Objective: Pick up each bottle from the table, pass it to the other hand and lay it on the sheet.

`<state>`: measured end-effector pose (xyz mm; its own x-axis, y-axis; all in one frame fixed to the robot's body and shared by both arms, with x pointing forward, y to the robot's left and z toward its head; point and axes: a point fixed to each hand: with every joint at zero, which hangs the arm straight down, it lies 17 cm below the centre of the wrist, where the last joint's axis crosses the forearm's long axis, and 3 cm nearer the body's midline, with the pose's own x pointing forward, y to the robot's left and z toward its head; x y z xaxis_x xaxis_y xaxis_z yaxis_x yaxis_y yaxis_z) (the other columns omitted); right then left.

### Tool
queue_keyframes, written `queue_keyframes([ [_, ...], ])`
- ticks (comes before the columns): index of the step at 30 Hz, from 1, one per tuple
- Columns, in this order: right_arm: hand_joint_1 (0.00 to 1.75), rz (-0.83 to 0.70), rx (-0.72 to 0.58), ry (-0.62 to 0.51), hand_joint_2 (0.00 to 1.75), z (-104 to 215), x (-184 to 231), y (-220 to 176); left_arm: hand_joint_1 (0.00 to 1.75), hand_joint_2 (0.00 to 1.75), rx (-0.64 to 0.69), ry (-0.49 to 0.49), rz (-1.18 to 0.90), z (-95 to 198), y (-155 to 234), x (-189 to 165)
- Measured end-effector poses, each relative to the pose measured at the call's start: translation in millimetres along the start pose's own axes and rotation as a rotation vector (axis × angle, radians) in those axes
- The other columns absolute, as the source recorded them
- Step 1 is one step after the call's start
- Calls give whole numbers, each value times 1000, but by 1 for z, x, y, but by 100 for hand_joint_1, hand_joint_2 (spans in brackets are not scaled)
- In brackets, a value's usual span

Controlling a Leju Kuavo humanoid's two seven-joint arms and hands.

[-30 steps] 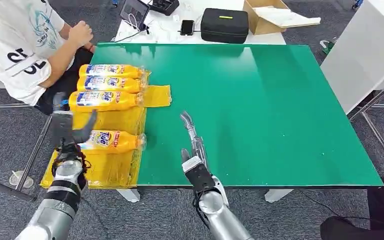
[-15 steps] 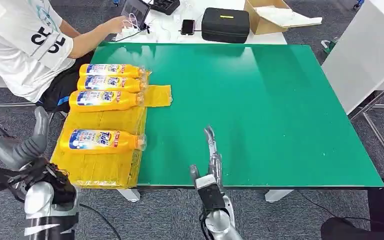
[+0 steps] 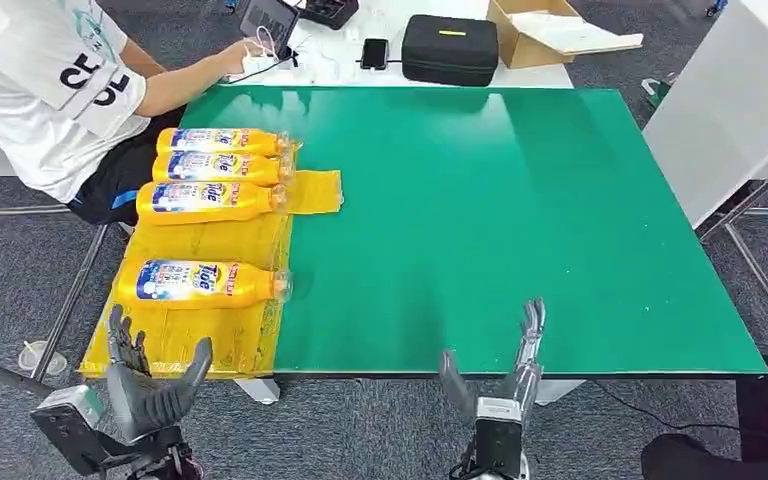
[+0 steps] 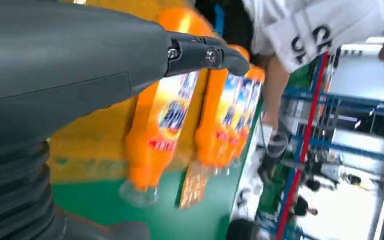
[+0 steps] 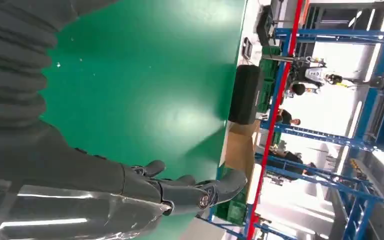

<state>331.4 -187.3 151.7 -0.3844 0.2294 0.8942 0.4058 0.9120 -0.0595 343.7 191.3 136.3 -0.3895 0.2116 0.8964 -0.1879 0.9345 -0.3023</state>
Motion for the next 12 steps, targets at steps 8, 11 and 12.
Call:
queue_keyframes([
  [8,0,-13,25,6,175,5,0,11,0,175,11,7,92,-2,-6,3],
  [11,0,-15,34,10,175,7,-1,14,0,175,15,9,112,-2,-7,3],
  [12,0,-16,36,12,175,7,-1,14,0,175,16,9,116,-2,-7,3],
])
